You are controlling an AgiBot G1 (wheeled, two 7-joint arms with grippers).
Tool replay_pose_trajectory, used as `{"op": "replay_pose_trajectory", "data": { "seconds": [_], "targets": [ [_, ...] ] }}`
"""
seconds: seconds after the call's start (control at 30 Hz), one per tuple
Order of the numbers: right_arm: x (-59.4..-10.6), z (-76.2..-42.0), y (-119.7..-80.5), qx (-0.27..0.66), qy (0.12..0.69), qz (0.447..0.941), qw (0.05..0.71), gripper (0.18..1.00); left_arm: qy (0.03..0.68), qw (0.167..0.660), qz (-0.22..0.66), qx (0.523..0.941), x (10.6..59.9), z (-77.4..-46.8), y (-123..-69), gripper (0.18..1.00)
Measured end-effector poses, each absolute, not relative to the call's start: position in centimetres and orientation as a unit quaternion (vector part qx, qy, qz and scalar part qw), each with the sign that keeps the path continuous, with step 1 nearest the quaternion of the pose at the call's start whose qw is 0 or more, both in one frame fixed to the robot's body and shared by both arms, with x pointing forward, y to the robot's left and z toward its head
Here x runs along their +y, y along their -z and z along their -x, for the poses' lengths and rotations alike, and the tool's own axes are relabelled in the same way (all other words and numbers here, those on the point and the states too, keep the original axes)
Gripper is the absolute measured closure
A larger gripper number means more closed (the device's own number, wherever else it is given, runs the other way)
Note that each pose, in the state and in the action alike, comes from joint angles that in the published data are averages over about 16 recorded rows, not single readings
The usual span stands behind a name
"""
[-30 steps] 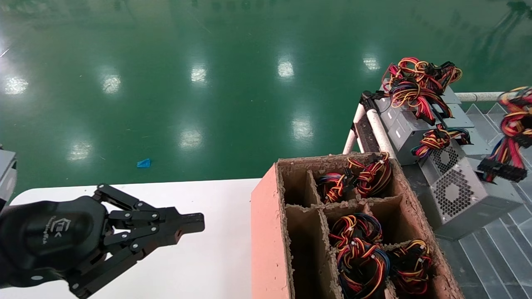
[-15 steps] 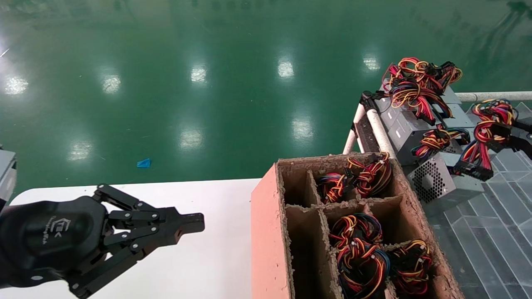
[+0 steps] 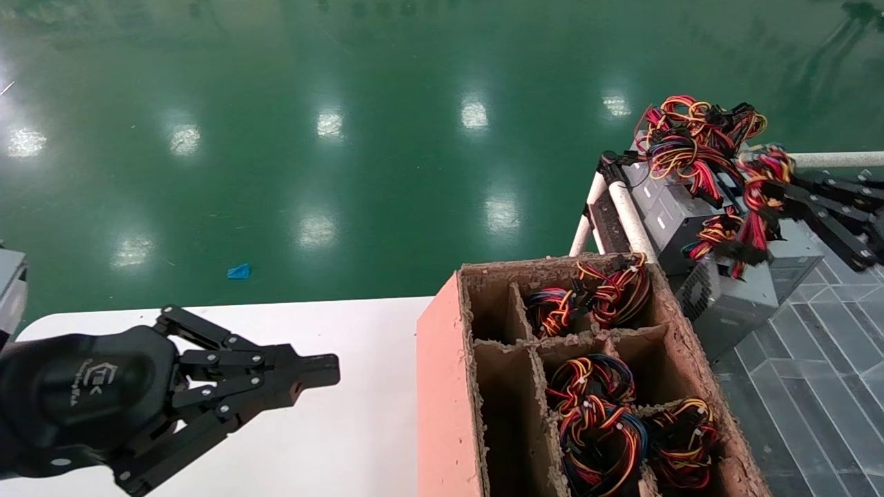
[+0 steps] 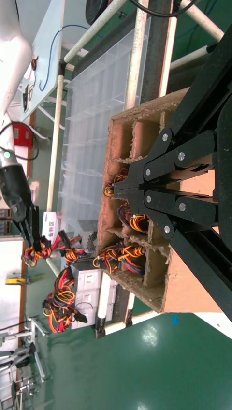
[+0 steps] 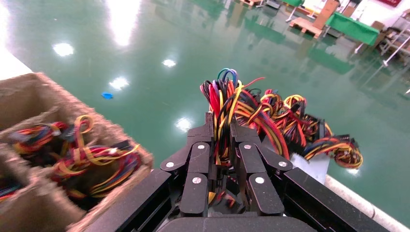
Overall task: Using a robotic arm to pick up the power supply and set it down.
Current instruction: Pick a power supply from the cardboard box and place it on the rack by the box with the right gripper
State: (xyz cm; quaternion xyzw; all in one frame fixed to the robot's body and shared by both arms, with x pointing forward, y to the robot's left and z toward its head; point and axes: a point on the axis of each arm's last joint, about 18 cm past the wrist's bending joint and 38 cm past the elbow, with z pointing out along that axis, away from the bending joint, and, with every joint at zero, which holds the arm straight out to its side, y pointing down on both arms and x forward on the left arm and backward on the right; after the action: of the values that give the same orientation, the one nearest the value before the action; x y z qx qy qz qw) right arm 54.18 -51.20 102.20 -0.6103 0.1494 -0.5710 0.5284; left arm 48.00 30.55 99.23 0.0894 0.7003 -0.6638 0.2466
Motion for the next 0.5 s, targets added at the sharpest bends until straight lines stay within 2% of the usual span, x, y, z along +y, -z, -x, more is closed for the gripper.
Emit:
{"op": "replay_pose_trajectory", "data": {
  "seconds": [0.5],
  "targets": [
    [-49.9, -58.4, -104.0, 0.120, 0.573, 0.605, 0.539, 0.948, 0.664, 0.247, -0.089, 0.700, 30.6, -48.0, -99.2, 0.993]
  ]
}}
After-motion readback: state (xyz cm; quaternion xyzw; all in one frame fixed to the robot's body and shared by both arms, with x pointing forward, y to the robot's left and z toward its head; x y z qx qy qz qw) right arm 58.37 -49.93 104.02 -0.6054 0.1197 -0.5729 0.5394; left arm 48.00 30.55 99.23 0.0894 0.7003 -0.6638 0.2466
